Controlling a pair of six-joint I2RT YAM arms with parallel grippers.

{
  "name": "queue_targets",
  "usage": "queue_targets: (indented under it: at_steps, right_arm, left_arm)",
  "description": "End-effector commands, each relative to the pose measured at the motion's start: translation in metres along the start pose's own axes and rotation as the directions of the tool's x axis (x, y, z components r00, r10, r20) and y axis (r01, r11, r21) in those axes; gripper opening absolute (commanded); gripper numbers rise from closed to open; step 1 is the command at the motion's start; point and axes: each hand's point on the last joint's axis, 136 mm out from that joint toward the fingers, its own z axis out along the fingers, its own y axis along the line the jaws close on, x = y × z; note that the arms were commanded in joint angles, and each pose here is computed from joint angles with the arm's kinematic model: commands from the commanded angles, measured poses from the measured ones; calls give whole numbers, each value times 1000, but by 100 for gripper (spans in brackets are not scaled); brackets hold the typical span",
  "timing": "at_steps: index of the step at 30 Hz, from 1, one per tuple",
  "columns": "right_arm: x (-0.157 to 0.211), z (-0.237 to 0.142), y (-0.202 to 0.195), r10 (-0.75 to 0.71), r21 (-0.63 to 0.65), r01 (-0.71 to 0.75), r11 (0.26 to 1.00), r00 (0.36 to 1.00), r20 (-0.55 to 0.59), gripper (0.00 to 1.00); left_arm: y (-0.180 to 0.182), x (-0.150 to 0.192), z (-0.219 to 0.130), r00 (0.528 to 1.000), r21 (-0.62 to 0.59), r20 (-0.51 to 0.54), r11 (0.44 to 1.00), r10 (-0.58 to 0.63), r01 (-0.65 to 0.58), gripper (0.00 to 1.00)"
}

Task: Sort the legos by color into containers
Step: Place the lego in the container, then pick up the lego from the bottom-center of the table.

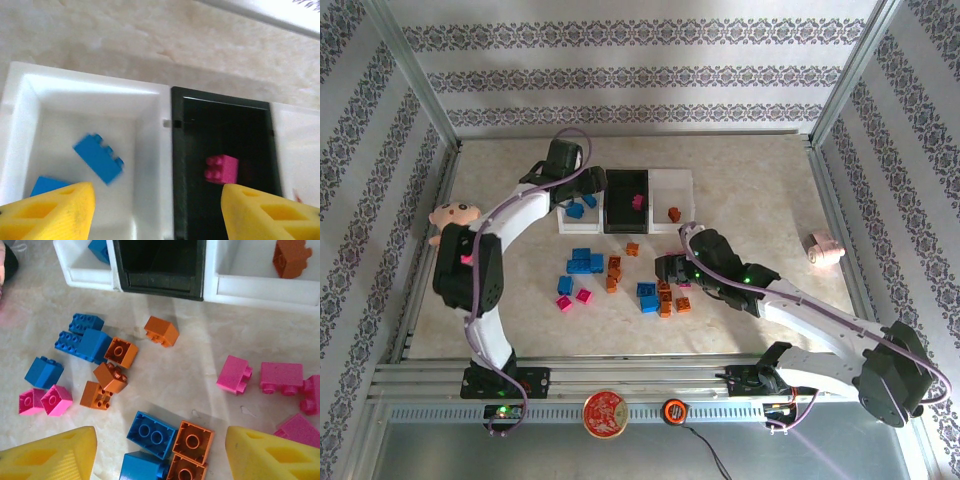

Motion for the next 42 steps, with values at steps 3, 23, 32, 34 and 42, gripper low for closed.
queue_targets:
  at_steps: [3,23,32,34,42]
  right_arm:
    - [5,18,39,-90,-53,87,995,994,-57,70]
    - [64,112,87,-73,57,90,994,966,-249,63]
    - [70,136,86,-58,82,84,993,956,-286,61]
    - [72,140,81,-42,99,74,992,955,-294,60]
    - [78,151,68,-25,135,70,988,951,-310,48]
  left_arm:
    - [-34,-15,-82,988,193,149,981,-46,16,76]
    - [34,64,-181,886,221,315,934,-340,280,100]
    - [12,67,-174,870,429,265,859,-416,280,100]
    - [6,66,-177,863,497,279,832,-421,245,100]
    - [-14,64,-180,904,572,231,802,-361,174,100]
